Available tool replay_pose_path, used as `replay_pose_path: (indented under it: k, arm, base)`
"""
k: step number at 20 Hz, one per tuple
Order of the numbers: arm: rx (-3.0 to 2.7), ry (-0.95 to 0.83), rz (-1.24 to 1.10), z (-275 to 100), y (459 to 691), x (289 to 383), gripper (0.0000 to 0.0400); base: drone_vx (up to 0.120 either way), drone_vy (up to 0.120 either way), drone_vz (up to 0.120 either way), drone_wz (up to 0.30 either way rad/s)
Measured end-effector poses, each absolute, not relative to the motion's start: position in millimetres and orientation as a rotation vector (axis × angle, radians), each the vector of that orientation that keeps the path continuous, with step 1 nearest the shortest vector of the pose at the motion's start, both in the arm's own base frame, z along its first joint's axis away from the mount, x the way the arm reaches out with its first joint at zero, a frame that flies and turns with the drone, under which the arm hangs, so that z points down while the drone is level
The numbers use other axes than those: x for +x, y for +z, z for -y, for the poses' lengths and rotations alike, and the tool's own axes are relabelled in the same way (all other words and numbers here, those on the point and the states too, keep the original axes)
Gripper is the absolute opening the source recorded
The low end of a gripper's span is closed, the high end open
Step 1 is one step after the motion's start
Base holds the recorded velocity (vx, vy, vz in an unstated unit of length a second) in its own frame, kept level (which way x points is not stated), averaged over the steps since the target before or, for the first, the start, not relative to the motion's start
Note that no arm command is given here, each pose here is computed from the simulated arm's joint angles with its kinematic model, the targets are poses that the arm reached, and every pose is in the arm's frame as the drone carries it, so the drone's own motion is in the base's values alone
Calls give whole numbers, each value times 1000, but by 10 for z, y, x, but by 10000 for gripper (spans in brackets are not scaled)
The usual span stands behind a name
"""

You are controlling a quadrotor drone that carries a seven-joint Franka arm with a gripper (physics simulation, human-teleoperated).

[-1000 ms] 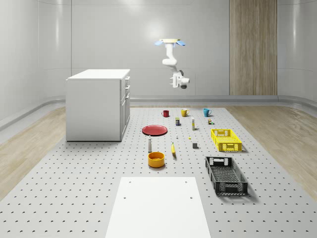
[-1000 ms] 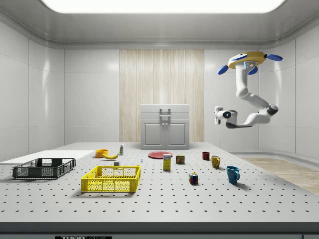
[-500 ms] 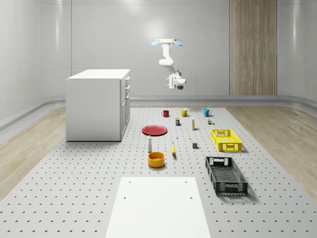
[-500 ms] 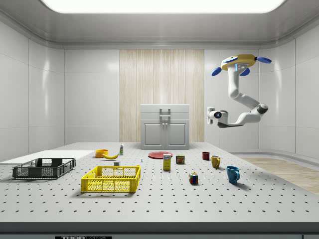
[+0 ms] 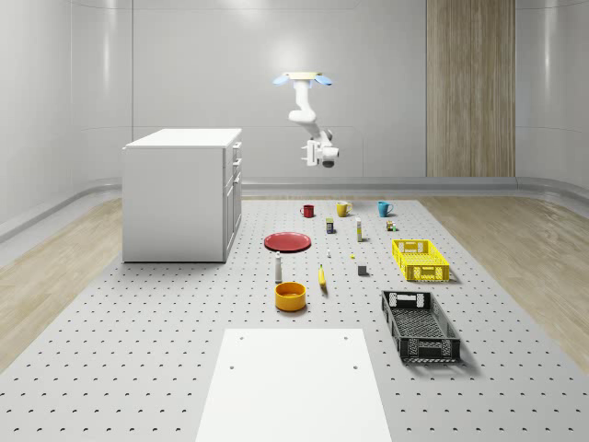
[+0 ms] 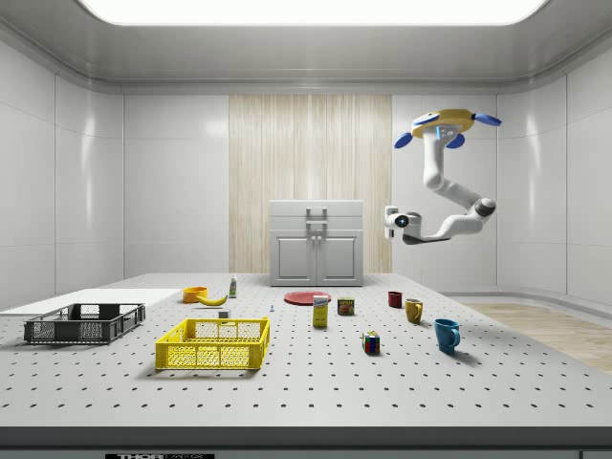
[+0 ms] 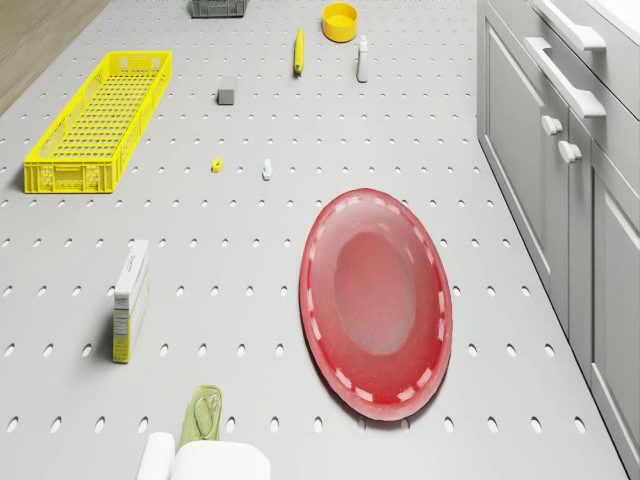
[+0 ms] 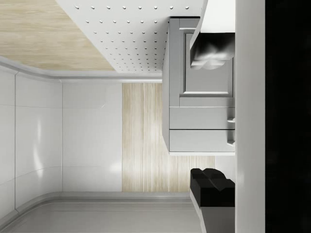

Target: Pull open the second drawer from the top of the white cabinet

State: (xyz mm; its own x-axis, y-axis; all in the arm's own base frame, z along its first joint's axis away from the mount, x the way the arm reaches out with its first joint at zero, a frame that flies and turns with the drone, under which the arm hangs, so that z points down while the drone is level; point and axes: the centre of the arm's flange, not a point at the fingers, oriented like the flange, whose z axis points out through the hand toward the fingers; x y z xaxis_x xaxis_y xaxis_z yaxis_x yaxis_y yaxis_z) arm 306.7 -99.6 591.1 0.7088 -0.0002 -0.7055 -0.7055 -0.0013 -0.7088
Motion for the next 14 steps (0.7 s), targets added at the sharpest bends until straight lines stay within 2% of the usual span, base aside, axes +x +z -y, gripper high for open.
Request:
replay_pose_path:
  k: [14]
  arm:
    - [-1484, 613, -612, 997, 5911, 3067, 300]
  base:
    - [120, -120, 0, 0]
